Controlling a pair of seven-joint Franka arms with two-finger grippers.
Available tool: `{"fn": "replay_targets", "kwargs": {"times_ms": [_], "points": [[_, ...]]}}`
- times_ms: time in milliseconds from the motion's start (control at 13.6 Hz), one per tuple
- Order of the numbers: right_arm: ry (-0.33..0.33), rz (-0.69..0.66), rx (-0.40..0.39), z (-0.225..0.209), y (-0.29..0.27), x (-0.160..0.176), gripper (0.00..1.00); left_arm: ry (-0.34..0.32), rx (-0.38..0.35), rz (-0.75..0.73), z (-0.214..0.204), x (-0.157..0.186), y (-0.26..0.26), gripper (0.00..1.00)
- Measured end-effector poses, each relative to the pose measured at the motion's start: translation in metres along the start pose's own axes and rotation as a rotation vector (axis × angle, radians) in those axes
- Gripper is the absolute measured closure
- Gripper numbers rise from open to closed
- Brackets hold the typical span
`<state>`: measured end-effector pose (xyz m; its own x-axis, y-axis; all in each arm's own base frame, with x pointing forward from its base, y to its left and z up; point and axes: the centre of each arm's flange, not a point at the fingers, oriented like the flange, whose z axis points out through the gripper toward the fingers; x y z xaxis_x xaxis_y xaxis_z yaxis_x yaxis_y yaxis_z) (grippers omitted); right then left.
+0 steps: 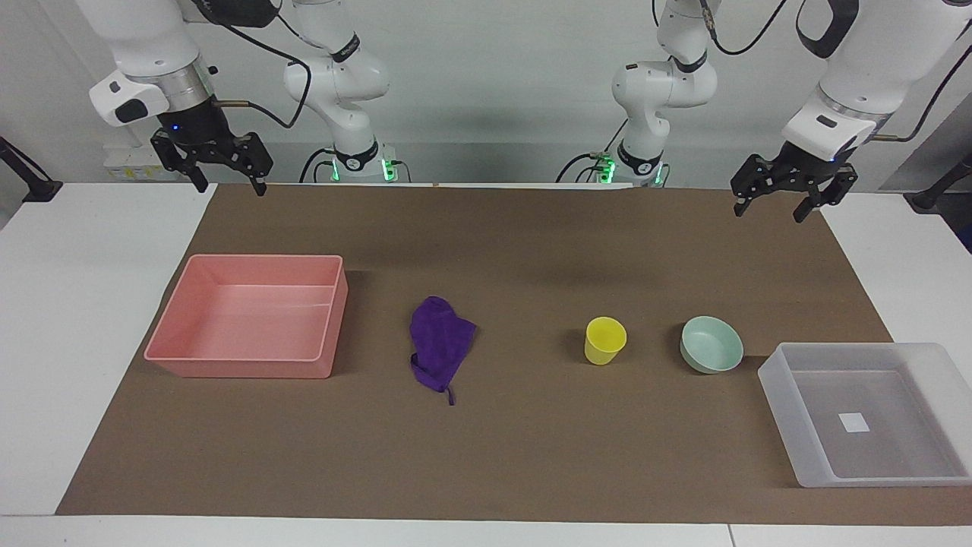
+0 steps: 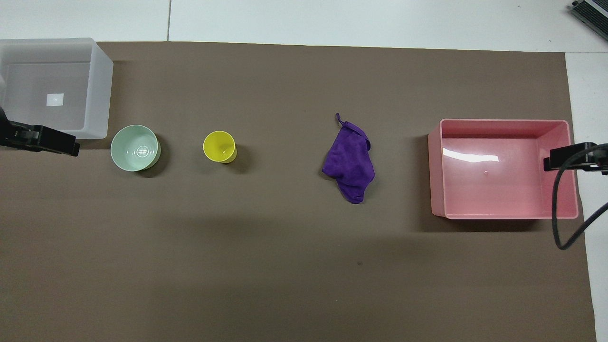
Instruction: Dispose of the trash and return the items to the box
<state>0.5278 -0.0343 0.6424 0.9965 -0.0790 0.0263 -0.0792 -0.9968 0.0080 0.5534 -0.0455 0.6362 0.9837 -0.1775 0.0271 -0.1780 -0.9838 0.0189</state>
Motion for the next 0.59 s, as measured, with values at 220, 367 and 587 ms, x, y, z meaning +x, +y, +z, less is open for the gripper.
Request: {"fn": "replay_targets", "kwargs": {"times_ms": [220, 367, 587], "points": [[0.0, 0.001, 0.0, 0.0, 0.0003, 0.0, 0.0, 0.003, 0.0, -0.001, -0.0002, 0.0003, -0.0002, 0.0], [0.0, 0.003, 0.0, 0.0, 0.0006, 0.0, 0.0, 0.003, 0.0, -0.003, -0.0003, 0.0002, -0.001, 0.0], [-0.001, 0.004, 0.0, 0.0, 0.0008, -0.0002, 0.0, 0.003, 0.0, -0.005, -0.0003, 0.0001, -0.0016, 0.0]]}}
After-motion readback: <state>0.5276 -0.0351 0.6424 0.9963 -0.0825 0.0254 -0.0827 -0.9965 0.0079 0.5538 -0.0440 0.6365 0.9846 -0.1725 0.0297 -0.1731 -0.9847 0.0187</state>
